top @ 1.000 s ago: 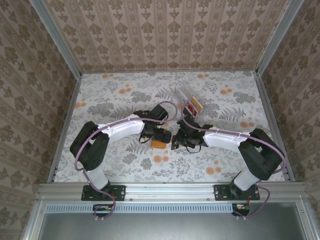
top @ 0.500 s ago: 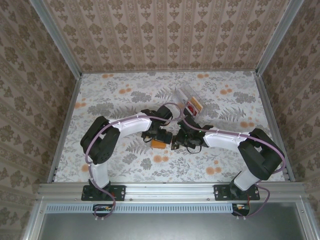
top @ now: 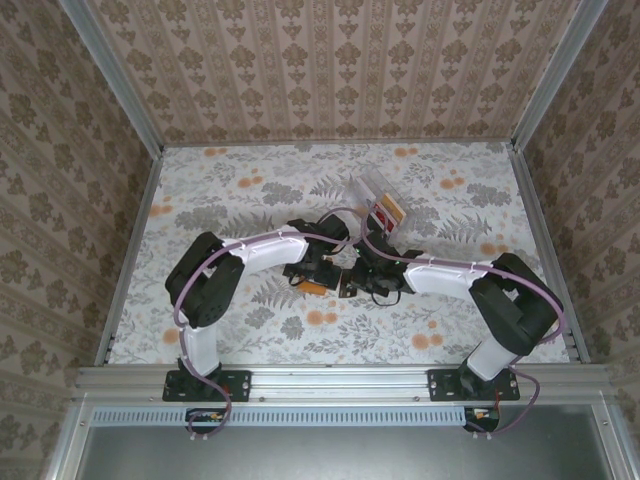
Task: Put the credit cards into the card holder
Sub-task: Open the card holder at the center of the table.
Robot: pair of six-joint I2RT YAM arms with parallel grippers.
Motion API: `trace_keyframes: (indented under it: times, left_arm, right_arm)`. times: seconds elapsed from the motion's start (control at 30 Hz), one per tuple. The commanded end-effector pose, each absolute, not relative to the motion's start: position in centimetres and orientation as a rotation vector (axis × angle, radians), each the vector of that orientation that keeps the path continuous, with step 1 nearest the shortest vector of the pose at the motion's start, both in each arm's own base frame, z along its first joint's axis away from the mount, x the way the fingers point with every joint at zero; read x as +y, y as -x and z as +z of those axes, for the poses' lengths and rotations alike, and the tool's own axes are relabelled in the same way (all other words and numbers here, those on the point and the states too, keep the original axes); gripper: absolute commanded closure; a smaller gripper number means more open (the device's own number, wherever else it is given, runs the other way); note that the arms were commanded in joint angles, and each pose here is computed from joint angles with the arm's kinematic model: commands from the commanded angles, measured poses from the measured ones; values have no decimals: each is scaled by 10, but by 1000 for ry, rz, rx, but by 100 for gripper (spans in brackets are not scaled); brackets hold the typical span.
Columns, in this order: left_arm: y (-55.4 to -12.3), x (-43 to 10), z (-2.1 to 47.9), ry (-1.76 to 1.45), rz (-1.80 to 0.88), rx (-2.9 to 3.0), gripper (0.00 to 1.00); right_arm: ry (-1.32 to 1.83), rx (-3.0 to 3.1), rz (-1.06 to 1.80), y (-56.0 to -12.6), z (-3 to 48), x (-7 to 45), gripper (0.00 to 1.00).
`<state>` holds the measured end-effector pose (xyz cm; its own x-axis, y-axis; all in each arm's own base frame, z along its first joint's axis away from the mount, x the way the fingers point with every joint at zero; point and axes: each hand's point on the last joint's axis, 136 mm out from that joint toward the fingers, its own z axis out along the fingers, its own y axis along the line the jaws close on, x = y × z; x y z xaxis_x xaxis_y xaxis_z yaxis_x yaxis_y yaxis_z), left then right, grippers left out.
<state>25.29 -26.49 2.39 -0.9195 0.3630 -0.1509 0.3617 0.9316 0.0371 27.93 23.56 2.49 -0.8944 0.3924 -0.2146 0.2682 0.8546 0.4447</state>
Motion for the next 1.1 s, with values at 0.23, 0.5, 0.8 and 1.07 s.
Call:
trace_keyframes:
  times: [0.23,0.5,0.8,1.07]
  left_arm:
    - [-260,-258,56,-546,60,2865,27]
    - [-261,-259,59,-561,57,2859,34]
    - [-257,-265,56,-567,-5,2879,33]
    - [-260,-260,53,-532,-3,2891,40]
  right_arm:
    - [-553,2886,306,-249,-19,198,100]
    - [-556,2890,303,-249,-20,199,100]
    - [-549,2893,299,-250,-21,199,100]
    - [-551,2894,299,-250,-21,199,100]
